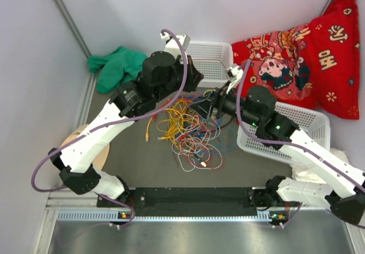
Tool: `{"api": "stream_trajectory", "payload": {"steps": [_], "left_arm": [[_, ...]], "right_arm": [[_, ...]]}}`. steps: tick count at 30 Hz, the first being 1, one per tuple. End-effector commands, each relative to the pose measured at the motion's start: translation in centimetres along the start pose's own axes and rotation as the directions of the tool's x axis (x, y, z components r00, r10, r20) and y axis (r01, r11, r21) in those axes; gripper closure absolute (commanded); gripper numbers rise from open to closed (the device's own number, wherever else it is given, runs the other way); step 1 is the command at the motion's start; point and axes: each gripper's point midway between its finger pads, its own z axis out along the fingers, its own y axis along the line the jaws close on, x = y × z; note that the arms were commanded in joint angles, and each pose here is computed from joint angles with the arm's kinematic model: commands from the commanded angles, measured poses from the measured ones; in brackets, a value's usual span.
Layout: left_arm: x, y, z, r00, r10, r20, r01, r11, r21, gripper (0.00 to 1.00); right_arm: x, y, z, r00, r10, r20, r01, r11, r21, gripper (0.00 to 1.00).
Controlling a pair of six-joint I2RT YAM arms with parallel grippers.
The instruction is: Untangle the cables
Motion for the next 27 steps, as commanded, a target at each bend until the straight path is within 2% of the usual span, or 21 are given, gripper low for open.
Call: {"api": "stream_trajectory", "payload": {"steps": [1, 3, 4, 7, 9, 11, 14, 15, 17, 19, 21, 22, 26, 27], "left_arm": [[-0.6, -0.9, -0.7, 1.000, -0.026, 0.010, 0.026, 0.999, 0.043, 1.00], [-0.3, -0.8, -0.6, 1.000, -0.028, 0.005, 0.028, 0.999, 0.043, 1.00], [-0.1, -0.7, -0.6, 1.000, -0.028, 0.001, 0.028, 0.999, 0.041, 1.00], [0.5, -0.3, -0.5, 1.000, -0.024, -0.010, 0.024, 0.999, 0.028, 1.00], [1.3, 0.2, -0.4, 1.000, -0.018, -0.021, 0.018, 1.000, 0.012, 1.00], [2.1, 0.8, -0.2, 0.999, -0.016, -0.031, 0.016, 1.000, -0.002, 1.00], [3.3, 1.2, 0.0, 0.999, -0.017, -0.048, 0.017, 1.000, -0.009, 1.00], [3.5, 1.3, 0.1, 0.999, -0.020, -0.051, 0.020, 1.000, -0.011, 1.00], [3.9, 1.4, 0.1, 0.998, -0.023, -0.054, 0.023, 1.000, -0.007, 1.00], [4.1, 1.5, 0.0, 0.998, -0.022, -0.060, 0.022, 1.000, -0.009, 0.87], [4.4, 2.0, -0.4, 0.998, -0.019, -0.063, 0.018, 1.000, -0.022, 0.83], [4.5, 2.1, -0.5, 0.998, -0.020, -0.064, 0.019, 0.999, -0.028, 1.00], [3.7, 1.9, -1.5, 0.999, -0.036, -0.013, 0.036, 0.999, -0.005, 1.00], [3.2, 1.7, -1.6, 0.999, -0.039, 0.004, 0.039, 0.999, 0.002, 1.00]], "right_arm": [[-1.3, 1.8, 1.5, 0.998, 0.009, 0.068, -0.004, 0.996, -0.084, 0.32], [-1.3, 2.0, 2.2, 0.997, 0.012, 0.070, -0.005, 0.995, -0.101, 0.36], [-1.3, 2.2, 2.4, 0.997, 0.018, 0.070, -0.011, 0.994, -0.107, 0.45], [-1.8, 2.5, 2.1, 0.995, 0.018, 0.095, -0.008, 0.994, -0.105, 0.63], [-2.0, 2.2, 1.6, 0.994, 0.013, 0.106, -0.003, 0.996, -0.087, 0.66], [-2.8, 2.3, 0.6, 0.991, 0.001, 0.131, 0.009, 0.997, -0.077, 0.74], [-3.2, 2.1, -0.2, 0.990, -0.016, 0.139, 0.023, 0.998, -0.051, 0.90], [-3.3, 2.0, -0.3, 0.989, -0.016, 0.144, 0.023, 0.999, -0.045, 0.99], [-3.0, 1.8, -0.6, 0.993, -0.013, 0.116, 0.016, 1.000, -0.022, 1.00], [-2.8, 1.0, -1.0, 0.995, -0.018, 0.098, 0.016, 1.000, 0.026, 1.00], [-4.0, 0.9, -2.0, 0.992, -0.041, 0.123, 0.033, 0.997, 0.063, 1.00], [-4.4, 0.9, -2.4, 0.990, -0.051, 0.129, 0.042, 0.997, 0.070, 1.00], [-4.2, 1.4, -3.2, 0.994, -0.076, 0.083, 0.072, 0.996, 0.057, 1.00], [-3.8, 1.6, -3.2, 0.994, -0.077, 0.071, 0.075, 0.996, 0.042, 0.88]]}}
